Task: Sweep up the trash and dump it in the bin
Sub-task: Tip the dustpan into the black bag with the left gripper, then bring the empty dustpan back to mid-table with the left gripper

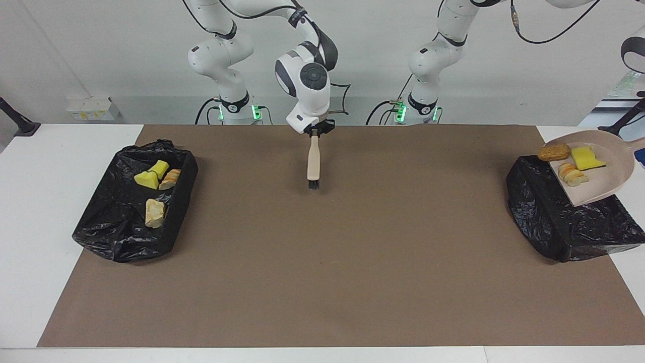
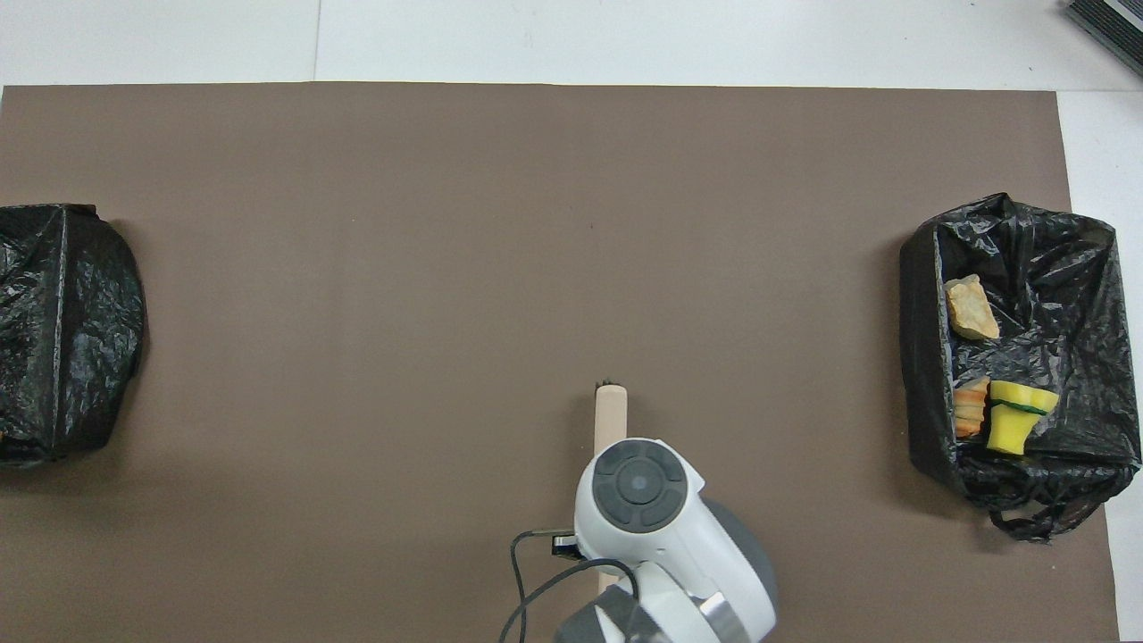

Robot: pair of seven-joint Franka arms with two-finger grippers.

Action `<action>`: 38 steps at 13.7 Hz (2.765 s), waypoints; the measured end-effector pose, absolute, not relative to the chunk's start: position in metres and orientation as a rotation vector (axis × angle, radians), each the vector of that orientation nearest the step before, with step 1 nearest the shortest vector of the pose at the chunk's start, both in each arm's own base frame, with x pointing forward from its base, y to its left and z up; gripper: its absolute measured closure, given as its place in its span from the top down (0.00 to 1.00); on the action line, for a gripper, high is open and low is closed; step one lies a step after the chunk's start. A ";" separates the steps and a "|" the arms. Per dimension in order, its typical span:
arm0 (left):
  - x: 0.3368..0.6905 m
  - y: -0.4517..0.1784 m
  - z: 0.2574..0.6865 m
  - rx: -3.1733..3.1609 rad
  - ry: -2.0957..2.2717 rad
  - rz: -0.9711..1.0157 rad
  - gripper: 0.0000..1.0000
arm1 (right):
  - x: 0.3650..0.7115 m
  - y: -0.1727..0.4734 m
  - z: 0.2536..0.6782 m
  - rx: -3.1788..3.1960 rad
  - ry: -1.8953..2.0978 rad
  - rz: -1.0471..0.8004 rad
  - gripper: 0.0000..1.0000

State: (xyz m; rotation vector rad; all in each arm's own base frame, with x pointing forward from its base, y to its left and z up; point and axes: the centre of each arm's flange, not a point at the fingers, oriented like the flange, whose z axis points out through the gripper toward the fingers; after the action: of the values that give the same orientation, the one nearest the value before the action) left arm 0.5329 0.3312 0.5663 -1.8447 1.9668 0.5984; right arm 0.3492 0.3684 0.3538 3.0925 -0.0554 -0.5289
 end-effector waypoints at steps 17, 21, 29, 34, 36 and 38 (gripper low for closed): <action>0.545 0.215 0.603 -1.991 1.891 0.704 0.32 | 0.328 0.431 0.322 3.014 0.075 -0.656 0.26; 0.538 0.120 0.562 -2.290 1.758 0.548 0.32 | 0.328 0.431 0.323 3.023 0.175 -0.661 0.38; 0.525 -0.124 0.511 -2.852 1.182 0.285 0.32 | 0.365 0.424 0.377 3.074 0.139 -0.648 1.00; 0.520 -0.254 0.472 -3.097 0.656 0.135 0.32 | 0.416 0.344 0.428 3.130 0.177 -0.677 1.00; 0.521 -0.305 0.445 -3.181 0.461 0.081 0.32 | 0.431 0.307 0.444 3.124 0.204 -0.661 1.00; 0.516 -0.345 0.423 -3.228 0.319 0.047 0.32 | 0.442 0.276 0.456 3.114 0.229 -0.630 1.00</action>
State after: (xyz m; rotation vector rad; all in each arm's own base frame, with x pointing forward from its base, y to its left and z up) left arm 0.5158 -0.3452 0.4233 -3.2284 0.3189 0.0474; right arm 0.4424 0.2755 0.4564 3.1136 0.2286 -0.6304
